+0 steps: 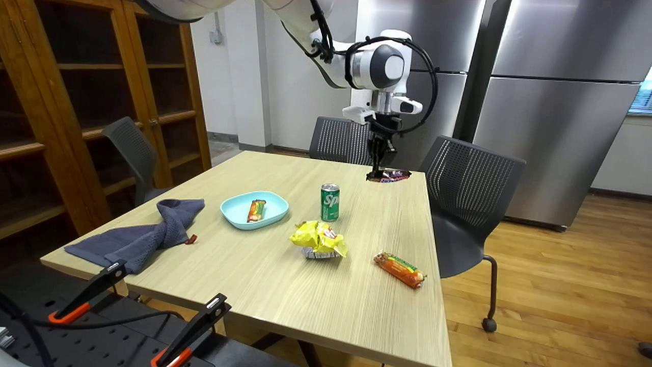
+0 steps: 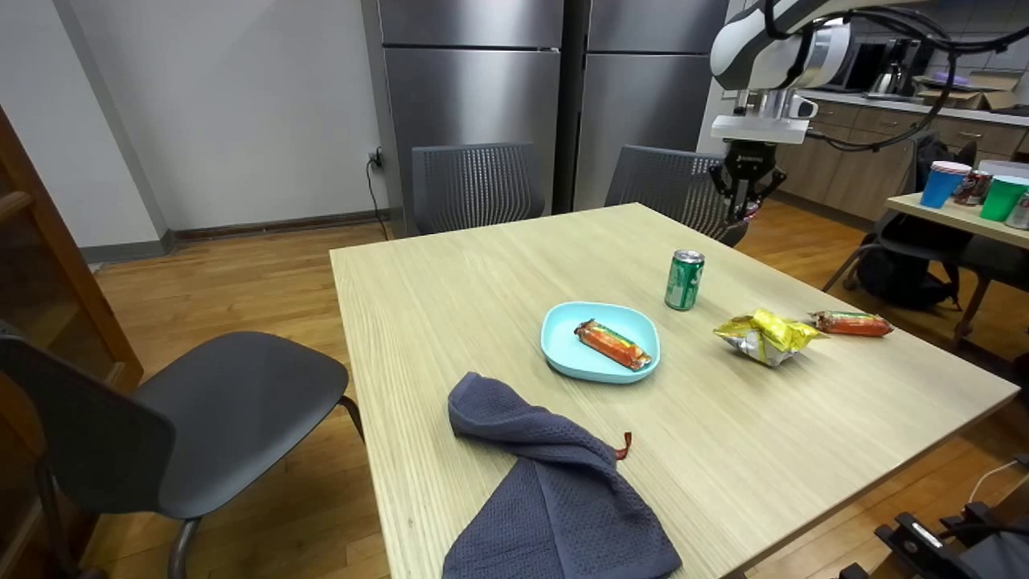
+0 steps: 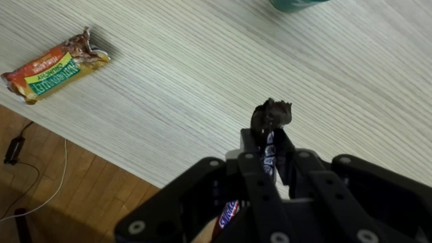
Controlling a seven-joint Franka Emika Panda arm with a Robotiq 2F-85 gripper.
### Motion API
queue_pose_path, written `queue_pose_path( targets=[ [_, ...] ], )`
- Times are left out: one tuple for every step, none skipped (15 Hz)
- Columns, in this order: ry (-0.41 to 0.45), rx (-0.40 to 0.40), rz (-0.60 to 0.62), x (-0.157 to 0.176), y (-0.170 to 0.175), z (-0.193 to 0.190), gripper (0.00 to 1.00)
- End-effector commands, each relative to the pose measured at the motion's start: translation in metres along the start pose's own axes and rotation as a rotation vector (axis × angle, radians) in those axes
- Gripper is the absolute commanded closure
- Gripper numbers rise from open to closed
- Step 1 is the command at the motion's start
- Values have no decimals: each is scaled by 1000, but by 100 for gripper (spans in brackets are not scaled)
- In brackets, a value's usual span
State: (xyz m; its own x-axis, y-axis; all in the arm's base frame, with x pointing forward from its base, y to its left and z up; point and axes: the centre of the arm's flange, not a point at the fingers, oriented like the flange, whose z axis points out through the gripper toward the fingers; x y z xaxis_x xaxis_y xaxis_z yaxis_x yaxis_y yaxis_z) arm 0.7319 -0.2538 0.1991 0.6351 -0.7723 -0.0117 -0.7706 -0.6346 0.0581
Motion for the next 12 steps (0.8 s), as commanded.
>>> queue_pose_path(
  targets=[
    [20,-21,-130,-46,4,-35,96],
    [28,-29,-166,-53,-2,-41,96],
    [43,-37,-213,-63,-7,-44,96],
    [49,-46,-264,-72,-13,-48,96],
    [55,-53,-323,-83,-18,-51,96],
    [63,-64,-376,-95,-25,-53,96],
    [75,-79,-426,-106,-31,-54,96],
    [86,-88,-474,-118,-37,-53,96],
    [97,-95,-516,-129,-44,-53,96],
    [104,-102,-558,-139,-49,-52,96],
    [113,-110,-604,-151,-54,-51,96],
    [112,-121,-650,-161,-60,-48,96]
  ],
)
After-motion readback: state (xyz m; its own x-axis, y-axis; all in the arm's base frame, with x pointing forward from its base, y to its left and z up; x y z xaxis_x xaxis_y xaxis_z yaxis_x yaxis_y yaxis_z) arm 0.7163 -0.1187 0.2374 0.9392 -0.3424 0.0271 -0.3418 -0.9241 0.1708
